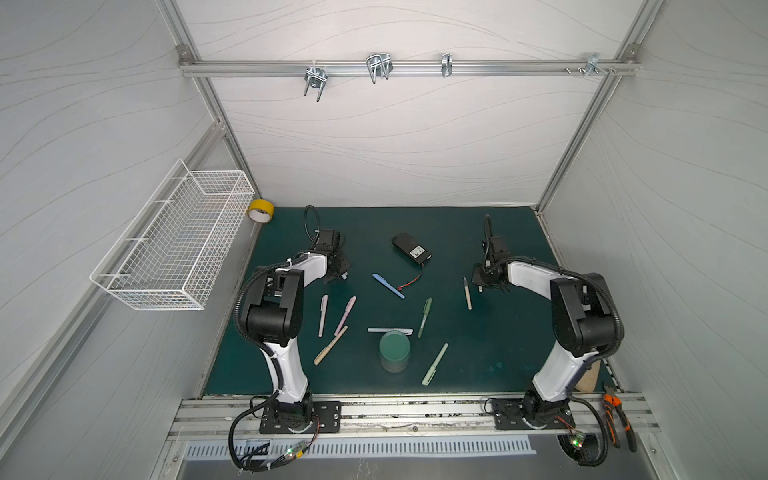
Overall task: Open the pen caps
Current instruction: 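Lower both grippers to the table, left holding the blue cap, right the uncapped pen, then reach the right gripper to the light blue capped pen near the black box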
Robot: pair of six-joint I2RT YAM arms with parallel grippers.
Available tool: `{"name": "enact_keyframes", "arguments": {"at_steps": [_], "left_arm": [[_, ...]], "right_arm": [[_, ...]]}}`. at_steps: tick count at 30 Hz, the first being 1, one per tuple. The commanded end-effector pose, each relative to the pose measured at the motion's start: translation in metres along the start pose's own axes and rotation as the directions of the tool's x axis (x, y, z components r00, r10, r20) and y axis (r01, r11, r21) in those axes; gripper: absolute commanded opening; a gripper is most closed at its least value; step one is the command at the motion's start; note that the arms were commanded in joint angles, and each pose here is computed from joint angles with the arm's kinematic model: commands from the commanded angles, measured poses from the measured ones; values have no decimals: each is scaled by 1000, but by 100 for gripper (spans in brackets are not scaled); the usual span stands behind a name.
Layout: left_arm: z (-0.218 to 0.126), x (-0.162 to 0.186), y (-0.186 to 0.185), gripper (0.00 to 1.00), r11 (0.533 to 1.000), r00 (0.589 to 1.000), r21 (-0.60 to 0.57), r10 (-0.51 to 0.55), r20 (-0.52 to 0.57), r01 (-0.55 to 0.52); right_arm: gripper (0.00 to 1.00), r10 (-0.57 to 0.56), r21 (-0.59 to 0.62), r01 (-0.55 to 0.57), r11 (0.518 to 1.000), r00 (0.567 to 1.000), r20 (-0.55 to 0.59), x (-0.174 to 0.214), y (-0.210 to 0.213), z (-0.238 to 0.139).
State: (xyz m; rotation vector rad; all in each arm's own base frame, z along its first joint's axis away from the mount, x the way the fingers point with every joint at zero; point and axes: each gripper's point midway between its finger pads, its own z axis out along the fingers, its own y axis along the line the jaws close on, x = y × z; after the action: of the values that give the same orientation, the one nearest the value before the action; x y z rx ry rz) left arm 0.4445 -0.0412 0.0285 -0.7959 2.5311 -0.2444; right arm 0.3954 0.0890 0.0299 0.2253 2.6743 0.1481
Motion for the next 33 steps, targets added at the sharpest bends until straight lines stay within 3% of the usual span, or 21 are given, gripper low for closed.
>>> {"name": "enact_keyframes", "arguments": {"at_steps": [1,7,12,18,24,28,33], "left_arm": [[10,6,21,6,995,1000,-94,10,-20,-12],[12,12,23,28,995,999,-95,9,-39,-13],[10,14,28,40,995,999,-103,5,-33,-8],[-1,7,17,47,999,1000,-45,-1,-3,1],[-24,5,2,52,999,999,40,-28,33,27],[-61,8,-18,58,996,994,93,2,107,-12],[-106,28,-39,63,981,987,192,-9,164,-23]], "right_arm": [[2,24,8,-24,1000,997,-77,13,-3,10],[19,28,10,-27,1000,994,-105,17,-3,18],[33,29,14,-28,1000,997,-72,11,-4,9],[41,0,-12,1,1000,998,58,-11,0,-25],[45,-80,-102,102,990,975,207,-22,27,-78],[49,-182,-207,255,945,931,316,-18,72,-116],[51,-310,-399,472,787,860,406,8,143,-153]]}}
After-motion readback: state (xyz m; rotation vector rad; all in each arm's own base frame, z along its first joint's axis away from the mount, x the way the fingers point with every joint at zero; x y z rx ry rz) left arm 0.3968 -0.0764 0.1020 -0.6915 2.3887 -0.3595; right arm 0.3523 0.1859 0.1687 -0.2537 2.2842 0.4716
